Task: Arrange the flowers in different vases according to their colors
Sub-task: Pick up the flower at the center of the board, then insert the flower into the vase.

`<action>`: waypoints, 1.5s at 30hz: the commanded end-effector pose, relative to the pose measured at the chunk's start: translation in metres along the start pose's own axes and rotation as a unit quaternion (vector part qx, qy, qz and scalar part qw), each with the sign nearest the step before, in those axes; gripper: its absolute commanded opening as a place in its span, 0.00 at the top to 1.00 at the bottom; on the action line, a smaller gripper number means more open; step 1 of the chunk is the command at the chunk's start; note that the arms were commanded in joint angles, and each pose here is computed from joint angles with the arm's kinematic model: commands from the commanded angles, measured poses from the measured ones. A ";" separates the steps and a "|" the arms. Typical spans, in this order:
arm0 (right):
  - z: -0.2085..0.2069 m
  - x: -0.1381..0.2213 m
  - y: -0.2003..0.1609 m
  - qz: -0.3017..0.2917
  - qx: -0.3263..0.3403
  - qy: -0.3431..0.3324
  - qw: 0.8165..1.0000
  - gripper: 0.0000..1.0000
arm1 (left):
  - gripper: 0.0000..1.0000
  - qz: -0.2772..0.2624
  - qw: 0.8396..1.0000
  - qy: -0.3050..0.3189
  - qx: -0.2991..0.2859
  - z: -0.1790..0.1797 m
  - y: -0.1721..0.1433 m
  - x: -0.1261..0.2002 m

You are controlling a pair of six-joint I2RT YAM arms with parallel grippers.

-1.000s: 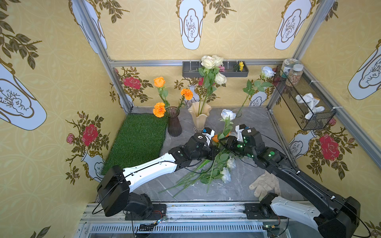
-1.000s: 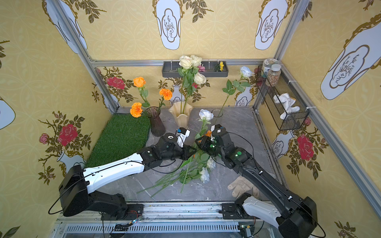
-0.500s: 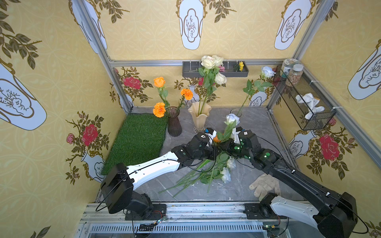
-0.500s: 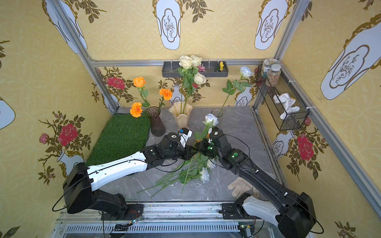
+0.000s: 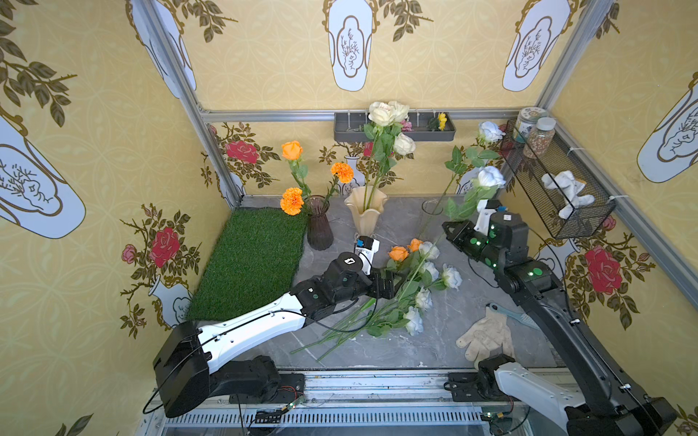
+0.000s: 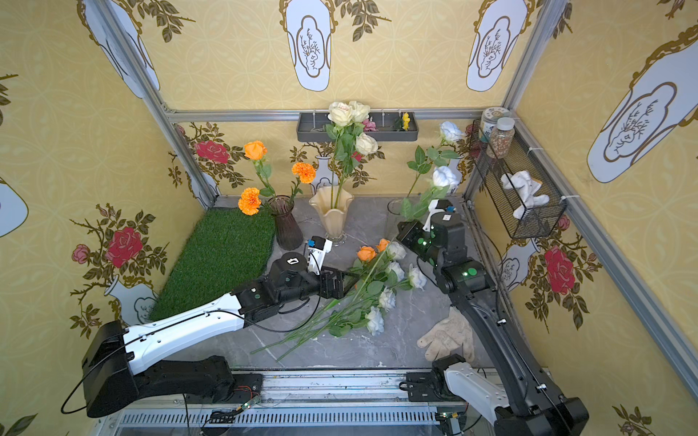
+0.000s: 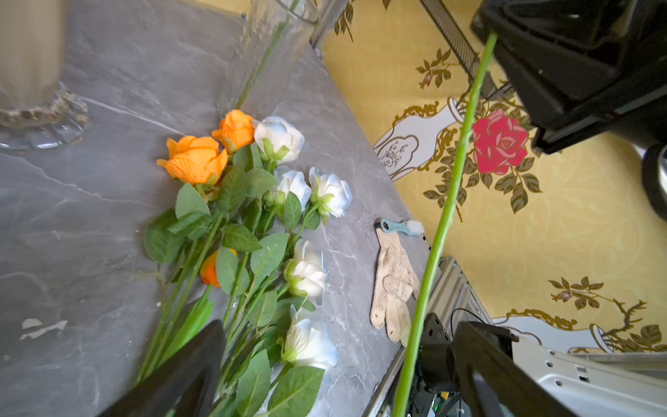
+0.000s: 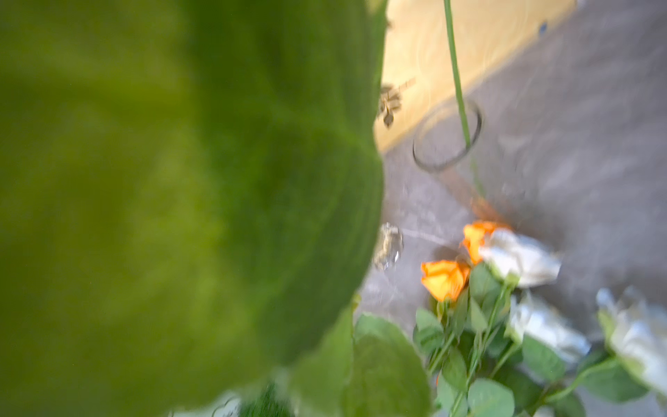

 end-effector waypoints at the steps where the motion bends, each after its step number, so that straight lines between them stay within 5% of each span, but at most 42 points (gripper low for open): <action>1: 0.008 0.007 0.045 -0.063 0.070 -0.007 0.995 1.00 | 0.00 -0.057 0.998 0.005 0.007 0.002 0.015 0.007; 13: 0.036 -0.001 0.148 -0.219 0.216 -0.063 0.949 1.00 | 0.00 -0.080 0.996 0.043 0.018 0.013 0.022 0.007; 28: 0.043 -0.048 0.205 -0.356 0.269 -0.083 0.891 1.00 | 0.00 -0.102 0.994 0.013 0.045 0.023 0.026 0.019; 45: -0.013 -0.145 0.149 -0.290 0.288 -0.114 0.905 1.00 | 0.00 -0.092 0.993 -0.019 0.078 0.033 0.029 0.013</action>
Point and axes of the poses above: each gripper's point midway between its finger pads, its own x axis back along the fingers, its own z axis along the line the jaws close on, y = z × x, the point moved 3 cm from there along x, back along the fingers, and after that the axes turned 5 degrees about x, right-handed, at the moved point
